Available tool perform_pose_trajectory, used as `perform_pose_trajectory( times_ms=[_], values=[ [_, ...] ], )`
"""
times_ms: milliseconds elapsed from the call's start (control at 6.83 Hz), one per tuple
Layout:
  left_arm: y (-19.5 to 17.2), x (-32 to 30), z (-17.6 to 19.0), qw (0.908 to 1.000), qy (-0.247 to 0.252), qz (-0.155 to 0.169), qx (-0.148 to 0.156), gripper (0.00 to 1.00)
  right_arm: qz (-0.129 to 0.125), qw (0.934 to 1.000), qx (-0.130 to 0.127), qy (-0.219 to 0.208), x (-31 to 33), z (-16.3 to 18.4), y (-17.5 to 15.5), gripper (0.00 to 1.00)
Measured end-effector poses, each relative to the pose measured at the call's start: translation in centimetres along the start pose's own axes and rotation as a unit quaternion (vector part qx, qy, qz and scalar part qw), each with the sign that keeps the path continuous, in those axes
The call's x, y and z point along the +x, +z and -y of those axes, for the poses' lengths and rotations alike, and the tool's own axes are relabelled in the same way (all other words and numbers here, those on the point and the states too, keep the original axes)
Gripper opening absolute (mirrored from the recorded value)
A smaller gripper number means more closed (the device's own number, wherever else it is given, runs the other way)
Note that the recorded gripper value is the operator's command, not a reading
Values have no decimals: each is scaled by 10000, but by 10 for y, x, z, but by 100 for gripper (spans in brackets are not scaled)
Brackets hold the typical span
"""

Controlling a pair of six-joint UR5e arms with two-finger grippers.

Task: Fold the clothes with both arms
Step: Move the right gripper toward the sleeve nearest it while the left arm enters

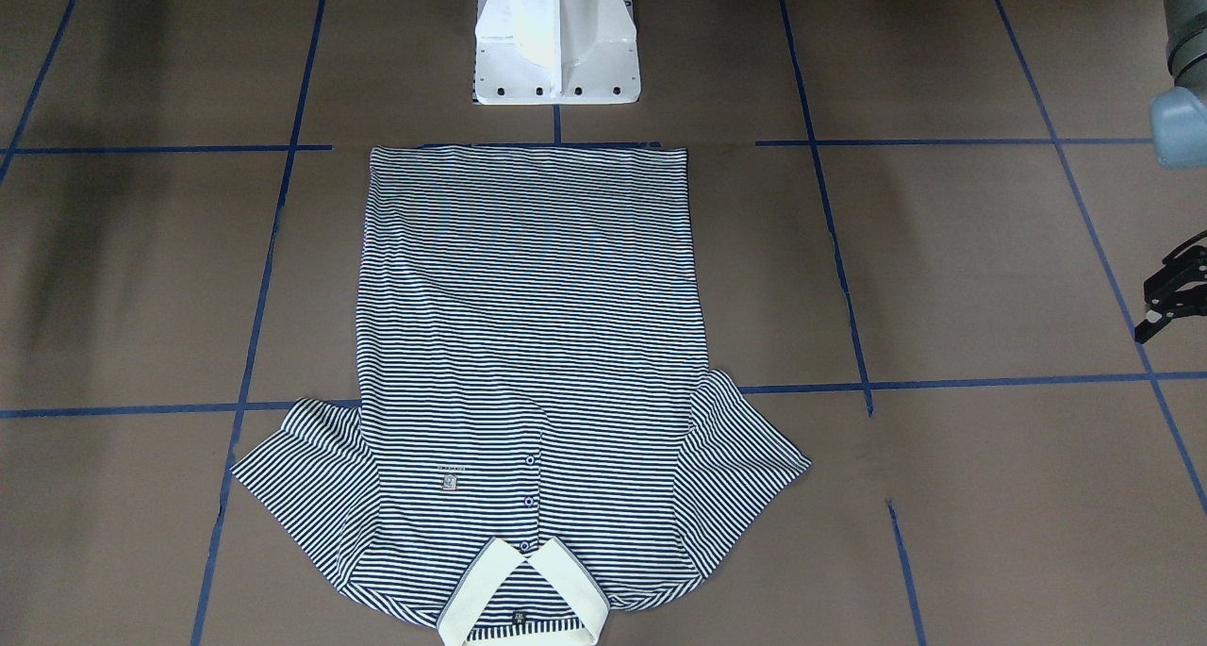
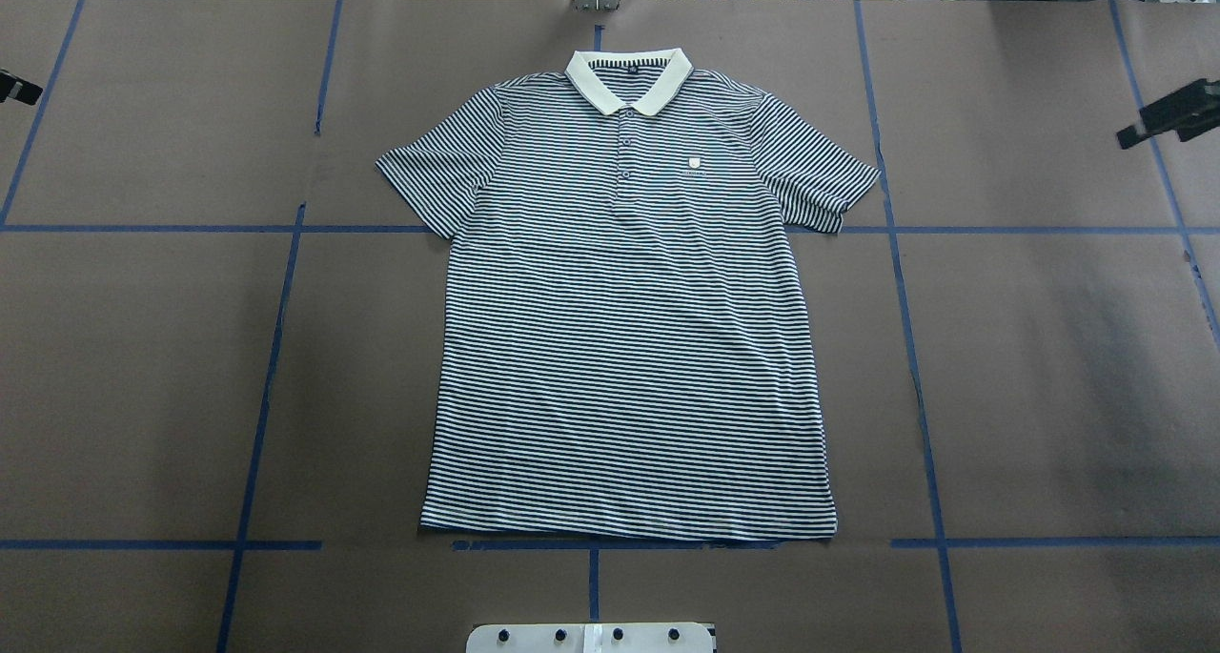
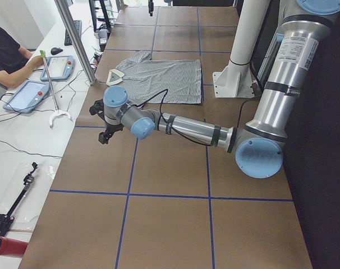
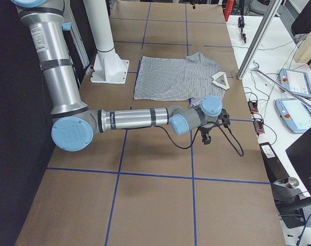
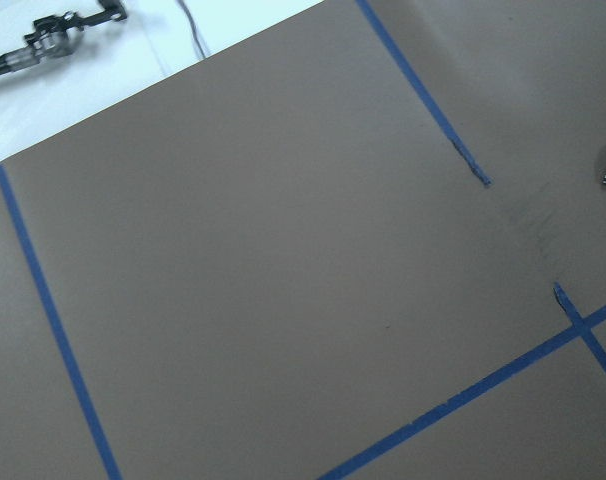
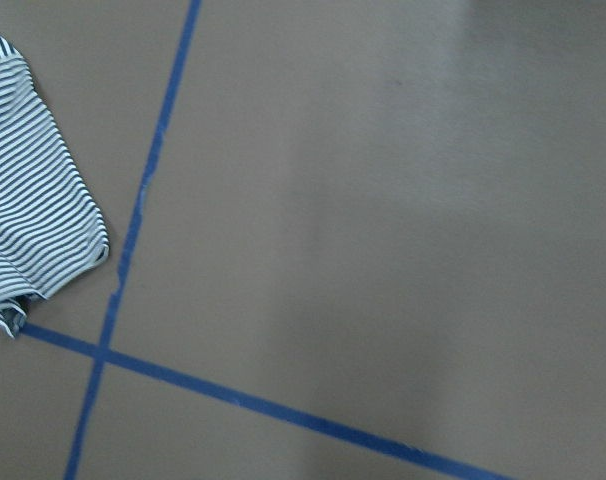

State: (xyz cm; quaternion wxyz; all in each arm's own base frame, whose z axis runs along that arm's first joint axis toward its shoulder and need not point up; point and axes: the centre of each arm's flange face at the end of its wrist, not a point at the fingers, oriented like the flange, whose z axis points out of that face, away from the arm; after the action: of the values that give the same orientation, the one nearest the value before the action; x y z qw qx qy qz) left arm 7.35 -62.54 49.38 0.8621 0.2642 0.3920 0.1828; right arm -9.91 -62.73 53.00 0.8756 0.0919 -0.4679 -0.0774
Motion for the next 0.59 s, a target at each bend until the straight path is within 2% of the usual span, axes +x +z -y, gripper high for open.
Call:
perform_pose_trajectory(
  times_ms=[146, 293, 439, 586],
  values=[
    [9, 7, 18, 9980, -613, -70, 114, 100, -2, 10000, -67, 48, -50, 40, 25, 100],
    [20, 24, 41, 9935, -1111, -184, 150, 100, -141, 9999, -38, 62, -96, 65, 46, 100],
    [33, 46, 56, 9907, -1319, -301, 123, 100, -334, 9991, 90, 243, -138, 78, 69, 100],
    [41, 67, 71, 9892, -1420, -326, 155, 100, -475, 9971, 323, 504, -172, 81, 98, 100]
  ],
)
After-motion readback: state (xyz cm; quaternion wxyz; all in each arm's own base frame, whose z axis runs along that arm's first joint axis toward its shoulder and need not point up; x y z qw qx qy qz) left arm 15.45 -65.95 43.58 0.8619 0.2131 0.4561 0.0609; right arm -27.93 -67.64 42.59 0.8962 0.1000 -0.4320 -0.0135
